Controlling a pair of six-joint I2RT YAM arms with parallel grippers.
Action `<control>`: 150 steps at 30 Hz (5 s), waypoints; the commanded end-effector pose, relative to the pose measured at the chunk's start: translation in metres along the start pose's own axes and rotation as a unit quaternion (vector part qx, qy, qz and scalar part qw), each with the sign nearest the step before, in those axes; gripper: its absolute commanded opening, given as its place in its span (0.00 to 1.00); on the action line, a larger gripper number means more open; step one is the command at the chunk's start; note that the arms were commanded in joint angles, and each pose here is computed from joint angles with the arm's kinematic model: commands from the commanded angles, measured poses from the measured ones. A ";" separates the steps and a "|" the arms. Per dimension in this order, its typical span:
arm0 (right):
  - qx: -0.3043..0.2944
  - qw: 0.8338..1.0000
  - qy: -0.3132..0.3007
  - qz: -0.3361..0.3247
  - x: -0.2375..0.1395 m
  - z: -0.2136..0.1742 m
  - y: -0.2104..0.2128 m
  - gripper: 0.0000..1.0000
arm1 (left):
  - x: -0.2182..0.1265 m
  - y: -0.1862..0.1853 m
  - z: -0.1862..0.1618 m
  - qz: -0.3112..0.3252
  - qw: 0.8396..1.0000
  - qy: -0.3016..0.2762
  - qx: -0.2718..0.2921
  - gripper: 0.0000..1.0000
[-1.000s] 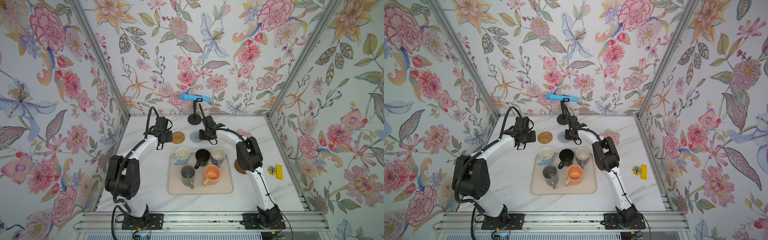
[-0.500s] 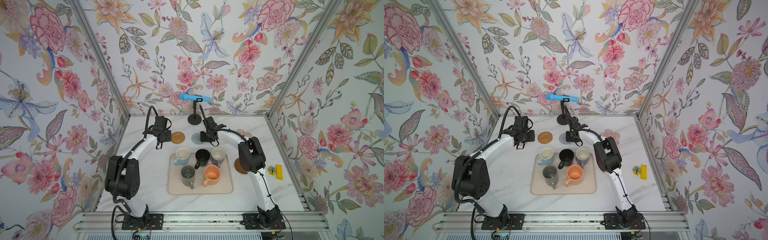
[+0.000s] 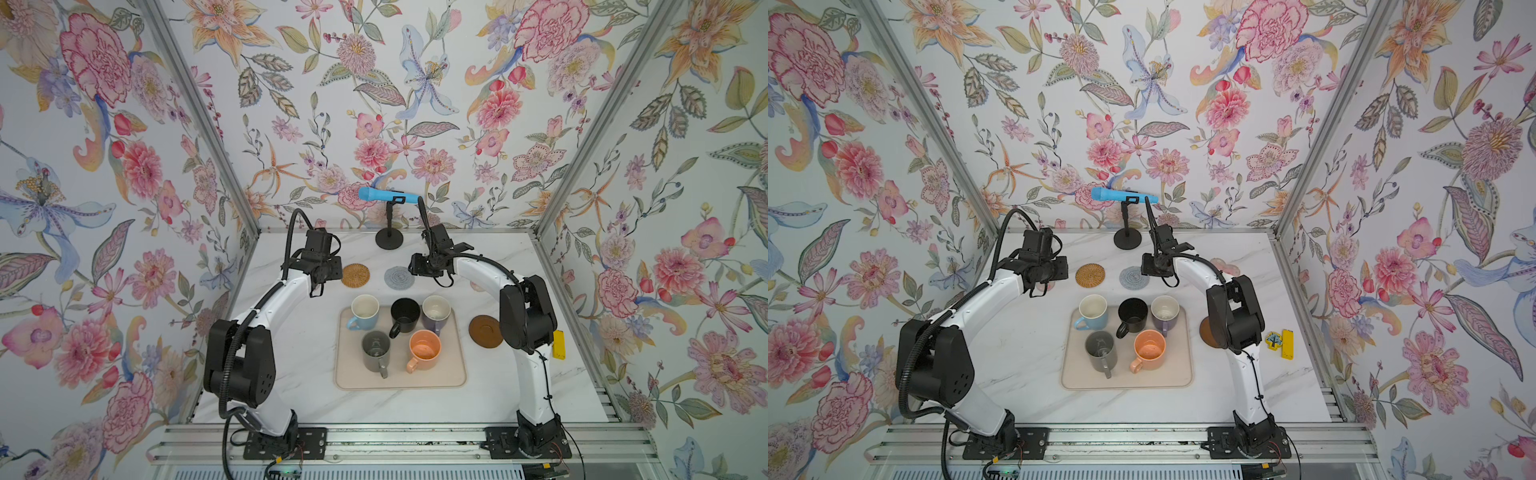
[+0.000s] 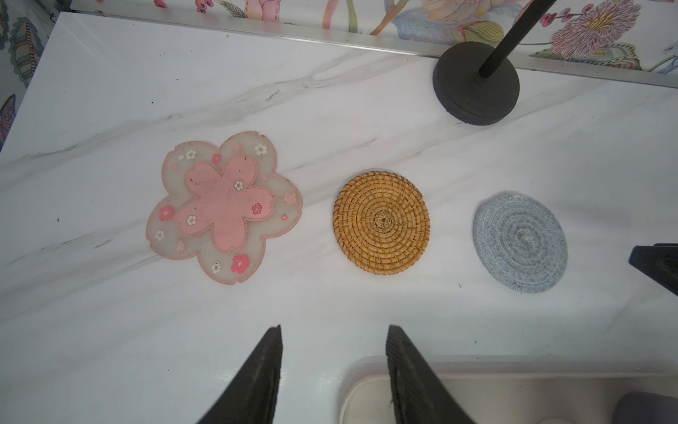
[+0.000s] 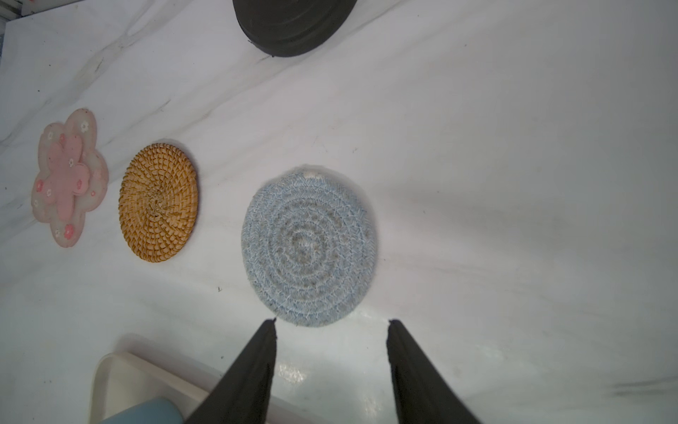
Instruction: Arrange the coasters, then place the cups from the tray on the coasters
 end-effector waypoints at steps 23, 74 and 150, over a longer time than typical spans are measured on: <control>0.001 0.999 0.047 0.012 0.073 -0.029 0.002 0.46 | 0.003 0.007 -0.001 0.015 1.000 0.005 0.003 0.50; 0.195 0.947 -0.077 -0.244 -0.071 0.019 -0.249 0.77 | 0.020 0.006 -0.003 0.003 1.000 0.016 -0.013 0.60; -0.066 0.974 0.097 -0.192 0.044 0.004 -0.133 0.71 | 0.003 0.040 -0.015 0.022 0.999 0.004 -0.029 0.55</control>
Point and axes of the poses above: each gripper's point midway between its finger pads, its own x axis out along the fingers, its own y axis along the line the jaws close on, z = x × y, the point moved 10 cm from there along -x, back along the fingers, and after that the axes turned 4 degrees about x, right-handed, at the moved point
